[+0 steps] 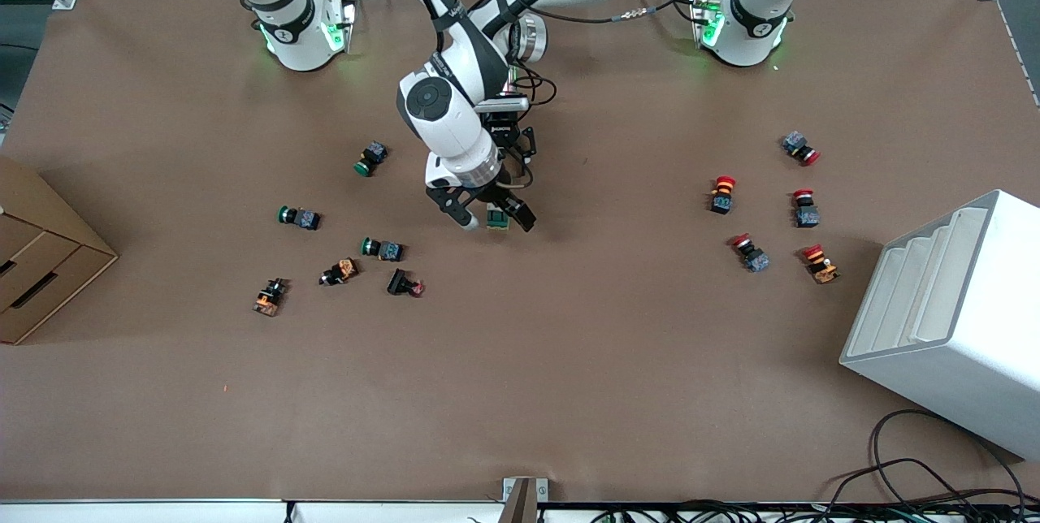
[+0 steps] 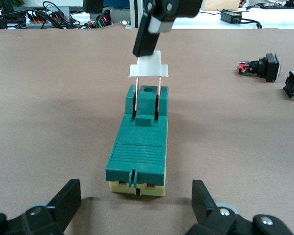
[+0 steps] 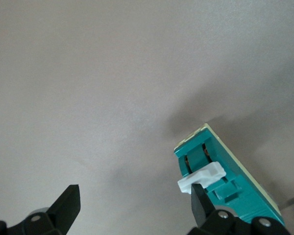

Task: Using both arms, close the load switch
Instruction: 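Swing the white handle up and over into the contacts with the right gripper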

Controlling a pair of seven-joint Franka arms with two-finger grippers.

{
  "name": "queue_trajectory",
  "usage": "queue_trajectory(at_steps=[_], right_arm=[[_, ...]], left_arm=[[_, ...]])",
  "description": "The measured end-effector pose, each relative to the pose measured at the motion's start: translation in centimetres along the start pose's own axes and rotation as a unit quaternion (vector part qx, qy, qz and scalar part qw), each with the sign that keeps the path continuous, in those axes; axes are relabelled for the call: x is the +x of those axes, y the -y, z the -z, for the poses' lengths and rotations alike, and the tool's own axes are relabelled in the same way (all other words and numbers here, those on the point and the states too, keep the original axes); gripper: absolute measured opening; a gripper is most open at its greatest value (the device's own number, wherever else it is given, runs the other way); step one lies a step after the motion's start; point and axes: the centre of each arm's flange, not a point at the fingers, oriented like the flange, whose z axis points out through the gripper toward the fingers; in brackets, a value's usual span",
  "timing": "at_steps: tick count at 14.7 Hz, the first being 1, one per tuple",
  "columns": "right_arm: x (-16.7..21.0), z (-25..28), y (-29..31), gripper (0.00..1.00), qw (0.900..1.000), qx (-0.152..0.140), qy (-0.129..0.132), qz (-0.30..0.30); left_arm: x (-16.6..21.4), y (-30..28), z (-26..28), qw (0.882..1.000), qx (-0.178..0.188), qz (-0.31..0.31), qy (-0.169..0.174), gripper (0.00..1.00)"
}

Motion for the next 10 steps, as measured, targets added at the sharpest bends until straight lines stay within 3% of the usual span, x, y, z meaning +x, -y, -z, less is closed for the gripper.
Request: queue_trajectory(at_steps=[10], right_arm=[[1.6, -1.8, 0.4, 1.0, 1.0, -0.001, -0.008, 0.009]], left_arm=[[0.3, -0.3, -0.2, 1.0, 0.0, -0.01, -0.001, 1.0]])
